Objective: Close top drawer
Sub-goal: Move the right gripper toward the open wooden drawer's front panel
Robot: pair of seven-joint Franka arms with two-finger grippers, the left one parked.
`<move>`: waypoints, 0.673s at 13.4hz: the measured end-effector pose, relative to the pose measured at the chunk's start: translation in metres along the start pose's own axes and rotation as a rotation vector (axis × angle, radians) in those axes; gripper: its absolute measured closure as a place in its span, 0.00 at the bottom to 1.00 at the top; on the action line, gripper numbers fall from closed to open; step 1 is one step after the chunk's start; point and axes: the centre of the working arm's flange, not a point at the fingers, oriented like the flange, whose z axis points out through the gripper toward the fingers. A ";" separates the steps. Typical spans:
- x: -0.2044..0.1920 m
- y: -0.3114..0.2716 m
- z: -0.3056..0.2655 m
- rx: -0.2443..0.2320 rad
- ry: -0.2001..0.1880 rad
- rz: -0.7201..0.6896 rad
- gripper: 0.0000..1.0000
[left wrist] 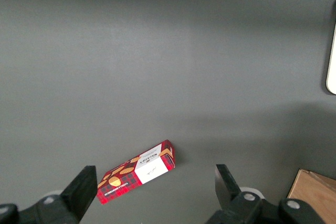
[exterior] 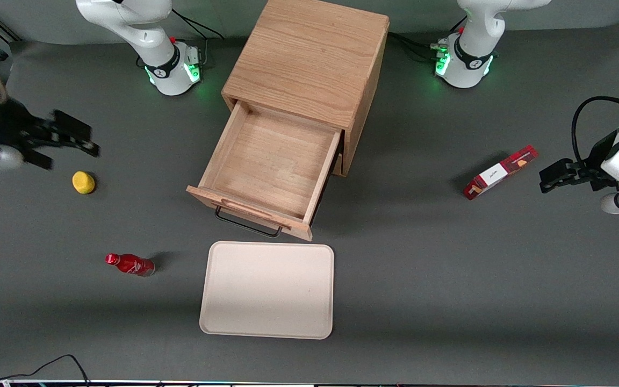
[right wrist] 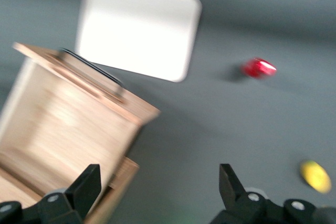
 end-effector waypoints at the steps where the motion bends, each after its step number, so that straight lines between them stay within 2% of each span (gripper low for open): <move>1: 0.018 -0.004 0.010 0.067 0.043 -0.028 0.00; 2: 0.033 -0.008 0.017 0.113 0.090 -0.055 0.00; 3: 0.045 -0.012 0.026 0.134 0.121 -0.077 0.00; 4: 0.054 -0.018 0.040 0.147 0.126 -0.106 0.00; 5: 0.063 -0.024 0.062 0.162 0.107 -0.182 0.00; 7: 0.080 -0.024 0.110 0.183 0.071 -0.422 0.00; 9: 0.090 -0.015 0.144 0.191 0.034 -0.530 0.00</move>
